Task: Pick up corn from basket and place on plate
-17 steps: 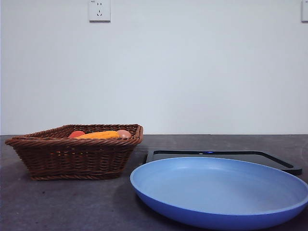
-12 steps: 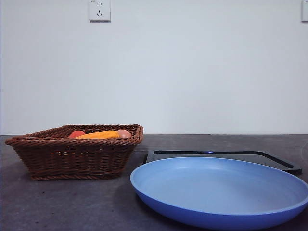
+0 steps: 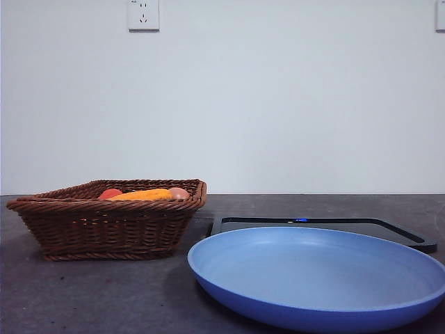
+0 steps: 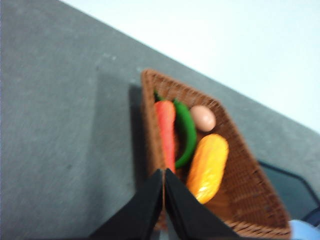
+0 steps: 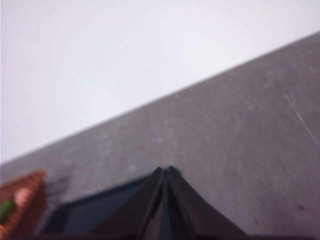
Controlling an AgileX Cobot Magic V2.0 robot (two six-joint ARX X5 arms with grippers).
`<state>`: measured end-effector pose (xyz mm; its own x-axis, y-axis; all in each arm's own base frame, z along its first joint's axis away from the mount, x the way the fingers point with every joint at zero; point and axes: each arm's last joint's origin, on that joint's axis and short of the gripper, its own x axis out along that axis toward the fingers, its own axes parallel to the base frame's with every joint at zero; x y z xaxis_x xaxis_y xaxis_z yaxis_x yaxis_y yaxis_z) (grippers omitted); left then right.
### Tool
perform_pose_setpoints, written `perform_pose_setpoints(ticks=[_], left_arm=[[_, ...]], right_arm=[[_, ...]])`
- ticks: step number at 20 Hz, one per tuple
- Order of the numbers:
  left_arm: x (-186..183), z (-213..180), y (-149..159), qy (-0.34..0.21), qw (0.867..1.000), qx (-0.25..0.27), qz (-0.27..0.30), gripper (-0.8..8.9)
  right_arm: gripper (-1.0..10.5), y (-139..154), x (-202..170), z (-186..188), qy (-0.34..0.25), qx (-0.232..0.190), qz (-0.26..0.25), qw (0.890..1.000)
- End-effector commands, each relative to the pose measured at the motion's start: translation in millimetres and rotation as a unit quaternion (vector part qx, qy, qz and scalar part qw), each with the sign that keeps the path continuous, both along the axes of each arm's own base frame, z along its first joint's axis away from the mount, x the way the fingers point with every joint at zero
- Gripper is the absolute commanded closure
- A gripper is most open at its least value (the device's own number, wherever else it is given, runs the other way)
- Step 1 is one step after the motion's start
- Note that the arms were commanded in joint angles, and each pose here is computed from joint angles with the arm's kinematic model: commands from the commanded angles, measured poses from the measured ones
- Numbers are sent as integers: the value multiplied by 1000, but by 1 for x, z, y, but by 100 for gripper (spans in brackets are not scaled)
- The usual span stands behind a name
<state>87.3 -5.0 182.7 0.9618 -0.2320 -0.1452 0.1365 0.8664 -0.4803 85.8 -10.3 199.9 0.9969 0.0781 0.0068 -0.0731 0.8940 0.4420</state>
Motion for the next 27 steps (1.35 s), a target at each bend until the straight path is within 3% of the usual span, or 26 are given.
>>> perform_pose_setpoints(ticks=[1, 8, 14, 19, 27], left_arm=[[-4, 20, -1, -8, 1000, -8, -11, 806], [-4, 57, -5, 21, 996, 6, -85, 806], [1, 83, -7, 75, 984, 47, -152, 806], [5, 97, -9, 123, 970, 73, -196, 806], [13, 98, -15, 205, 938, 75, -268, 806]], right_arm=[[944, 2, -7, 24, 1, 15, 3, 1000], [944, 5, -8, 69, 60, -16, 69, 996], [944, 9, 2, 93, 134, -38, 148, 979], [944, 13, 12, 104, 207, -61, 207, 954], [944, 20, 28, 100, 324, -88, 282, 899]])
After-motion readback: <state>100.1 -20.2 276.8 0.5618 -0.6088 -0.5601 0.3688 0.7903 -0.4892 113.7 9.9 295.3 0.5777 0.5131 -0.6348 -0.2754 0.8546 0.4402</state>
